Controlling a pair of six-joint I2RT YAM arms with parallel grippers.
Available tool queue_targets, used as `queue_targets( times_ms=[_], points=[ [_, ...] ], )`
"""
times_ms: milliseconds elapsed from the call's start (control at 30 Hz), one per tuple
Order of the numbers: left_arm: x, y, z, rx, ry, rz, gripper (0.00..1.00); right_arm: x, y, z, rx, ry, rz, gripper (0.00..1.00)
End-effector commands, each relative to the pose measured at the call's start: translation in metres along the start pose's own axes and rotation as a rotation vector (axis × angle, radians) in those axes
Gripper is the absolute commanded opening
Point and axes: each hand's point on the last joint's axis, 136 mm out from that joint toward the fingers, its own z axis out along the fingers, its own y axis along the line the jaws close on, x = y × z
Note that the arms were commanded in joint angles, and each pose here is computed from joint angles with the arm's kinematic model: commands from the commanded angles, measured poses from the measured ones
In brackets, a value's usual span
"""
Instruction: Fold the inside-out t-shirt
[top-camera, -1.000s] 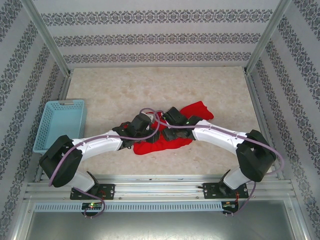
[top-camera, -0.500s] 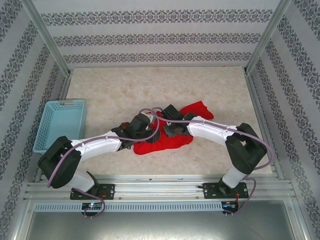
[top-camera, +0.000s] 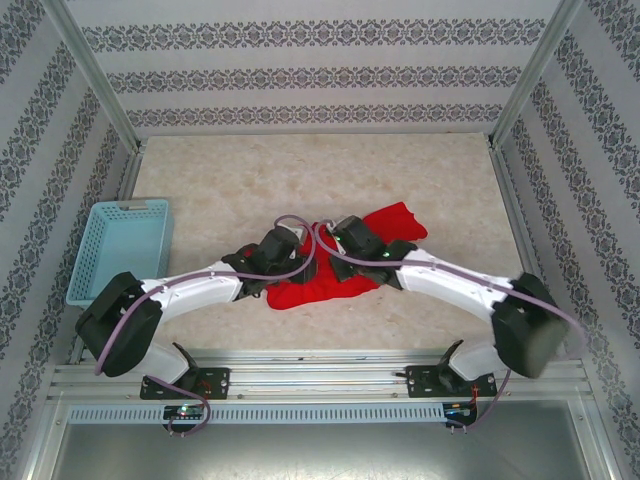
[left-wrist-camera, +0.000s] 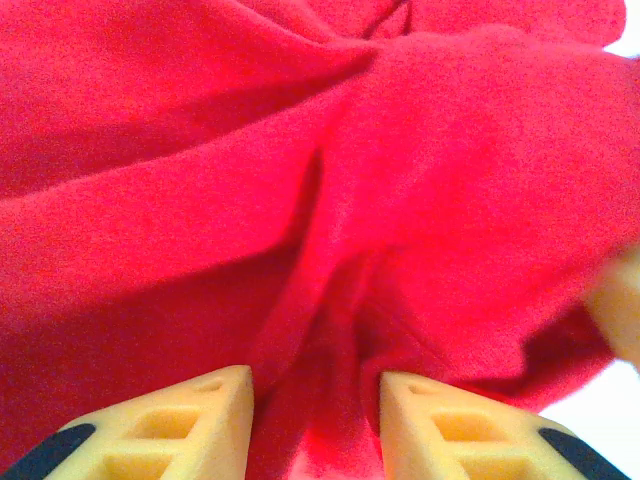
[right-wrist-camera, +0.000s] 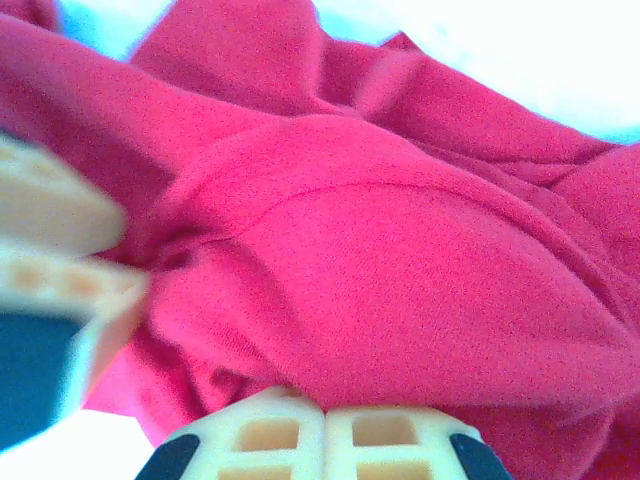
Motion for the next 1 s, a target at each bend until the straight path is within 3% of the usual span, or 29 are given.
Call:
queue_targets(
  times_ms=[0,400,567,733,967],
  points=[
    [-0.017,0.007,-0.006,-0.032,-0.024,-0.061,0.41,-0.002,0.022,-0.019,-0.147,-0.075,0.013,0.0],
    [-0.001,0.029,0.018,-0.165,0.105,-0.075,0.4,-0.007,0.037,-0.062,-0.355,-0.216,0.068,0.0],
    [0.015,0.07,0.029,-0.282,0.162,-0.15,0.39,0.0,0.012,-0.07,-0.29,-0.229,0.13,0.0],
    [0.03,0.107,0.033,-0.445,0.226,-0.175,0.31,0.017,-0.012,-0.074,-0.206,-0.221,0.181,0.0],
    [0.04,0.136,0.027,-0.545,0.221,-0.26,0.06,0.041,-0.034,-0.063,-0.098,-0.161,0.25,0.0]
  ],
)
